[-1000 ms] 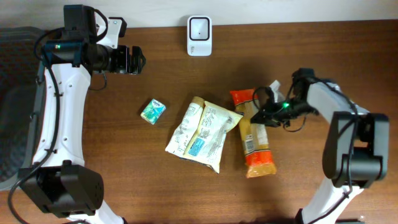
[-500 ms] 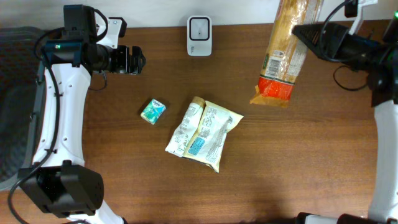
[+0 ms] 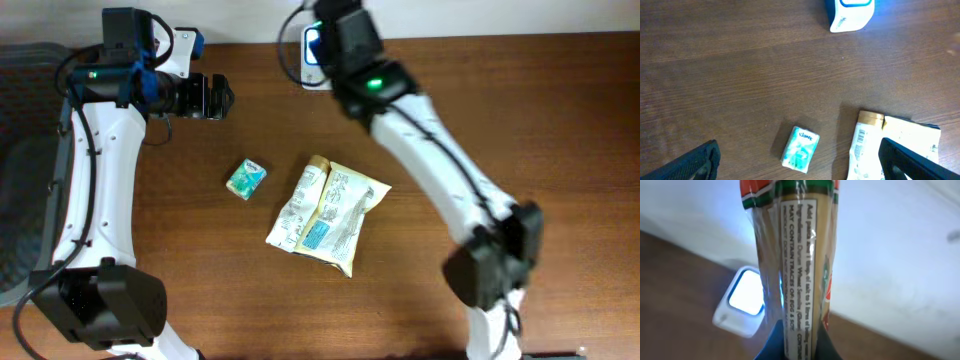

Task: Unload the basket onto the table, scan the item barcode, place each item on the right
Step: 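Swing the pasta pack over the scanner with the right gripper, then place the pasta pack at the right side of the table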

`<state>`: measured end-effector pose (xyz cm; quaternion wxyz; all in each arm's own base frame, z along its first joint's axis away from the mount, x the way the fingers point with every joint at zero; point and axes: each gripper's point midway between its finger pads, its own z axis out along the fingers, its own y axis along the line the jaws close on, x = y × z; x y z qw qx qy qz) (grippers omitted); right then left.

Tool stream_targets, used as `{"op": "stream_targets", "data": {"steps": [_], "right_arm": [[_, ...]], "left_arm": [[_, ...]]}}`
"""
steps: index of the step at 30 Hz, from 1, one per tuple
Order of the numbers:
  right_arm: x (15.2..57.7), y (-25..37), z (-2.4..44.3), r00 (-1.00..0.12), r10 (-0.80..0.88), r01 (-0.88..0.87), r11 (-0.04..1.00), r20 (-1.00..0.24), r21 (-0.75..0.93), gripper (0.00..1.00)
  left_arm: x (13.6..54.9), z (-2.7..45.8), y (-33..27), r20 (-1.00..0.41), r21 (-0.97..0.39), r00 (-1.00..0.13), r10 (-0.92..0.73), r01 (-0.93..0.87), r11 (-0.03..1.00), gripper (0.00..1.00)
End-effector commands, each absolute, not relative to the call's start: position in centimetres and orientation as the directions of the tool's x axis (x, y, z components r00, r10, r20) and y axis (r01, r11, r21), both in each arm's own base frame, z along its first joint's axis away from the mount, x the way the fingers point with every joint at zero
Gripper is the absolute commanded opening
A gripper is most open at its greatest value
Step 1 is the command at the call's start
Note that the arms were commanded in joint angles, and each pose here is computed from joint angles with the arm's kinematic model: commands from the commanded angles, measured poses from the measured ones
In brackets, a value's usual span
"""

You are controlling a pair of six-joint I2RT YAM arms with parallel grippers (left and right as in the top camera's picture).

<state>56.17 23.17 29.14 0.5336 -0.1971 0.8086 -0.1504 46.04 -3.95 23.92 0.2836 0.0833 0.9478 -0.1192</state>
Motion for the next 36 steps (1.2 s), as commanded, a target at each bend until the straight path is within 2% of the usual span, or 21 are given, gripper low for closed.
{"op": "stream_targets", "data": {"steps": [1, 3, 7, 13, 18, 21, 26, 29, 31, 33, 36], "right_arm": [[58.8, 23.9, 32.8, -0.182, -0.663, -0.087, 0.746, -0.726, -0.66, 0.04], [60.4, 26.7, 31.2, -0.055, -0.775, -0.159, 0.629, -0.63, -0.761, 0.04], [62.6, 29.4, 29.7, 0.123, -0.82, -0.139, 0.544, -0.56, -0.827, 0.04], [63.9, 32.1, 27.5, 0.29, -0.763, -0.149, 0.56, -0.578, -0.815, 0.04], [65.2, 30.5, 25.1, 0.252, -0.875, -0.097, 0.403, -0.414, -0.91, 0.04], [65.8, 29.2, 24.7, 0.226, -0.89, -0.098, 0.383, -0.395, -0.918, 0.04], [65.3, 30.1, 22.2, 0.207, -0.903, -0.178, 0.342, -0.375, -0.923, 0.04], [64.8, 30.9, 22.5, 0.212, -0.902, -0.183, 0.341, -0.375, -0.922, 0.04], [64.4, 30.8, 24.8, 0.199, -0.86, -0.172, 0.441, -0.469, -0.881, 0.04], [63.9, 29.7, 26.2, 0.16, -0.844, -0.206, 0.478, -0.512, -0.854, 0.04], [62.0, 25.1, 31.6, 0.041, -0.749, -0.246, 0.634, -0.661, -0.733, 0.04]], "left_arm": [[46.1, 24.2, -3.9, -0.567, -0.168, -0.817, 0.106, 0.24, 0.956, 0.99], [46.1, 24.2, -3.9, -0.567, -0.168, -0.817, 0.106, 0.24, 0.956, 0.99], [46.1, 24.2, -3.9, -0.567, -0.168, -0.817, 0.106, 0.24, 0.956, 0.99], [46.1, 24.2, -3.8, -0.567, -0.168, -0.817, 0.104, 0.238, 0.957, 0.99], [46.1, 24.2, -3.8, -0.567, -0.168, -0.817, 0.104, 0.238, 0.957, 0.99], [46.1, 24.2, -3.8, -0.567, -0.168, -0.817, 0.104, 0.238, 0.957, 0.99], [46.1, 24.2, -3.8, -0.567, -0.168, -0.817, 0.104, 0.238, 0.957, 0.99], [46.1, 24.2, -3.8, -0.567, -0.168, -0.817, 0.104, 0.238, 0.957, 0.99], [46.1, 24.2, -3.8, -0.567, -0.168, -0.817, 0.104, 0.238, 0.957, 0.99], [46.1, 24.2, -3.8, -0.567, -0.168, -0.817, 0.104, 0.238, 0.957, 0.99], [46.1, 24.2, -3.8, -0.567, -0.168, -0.817, 0.104, 0.238, 0.957, 0.99]]}}
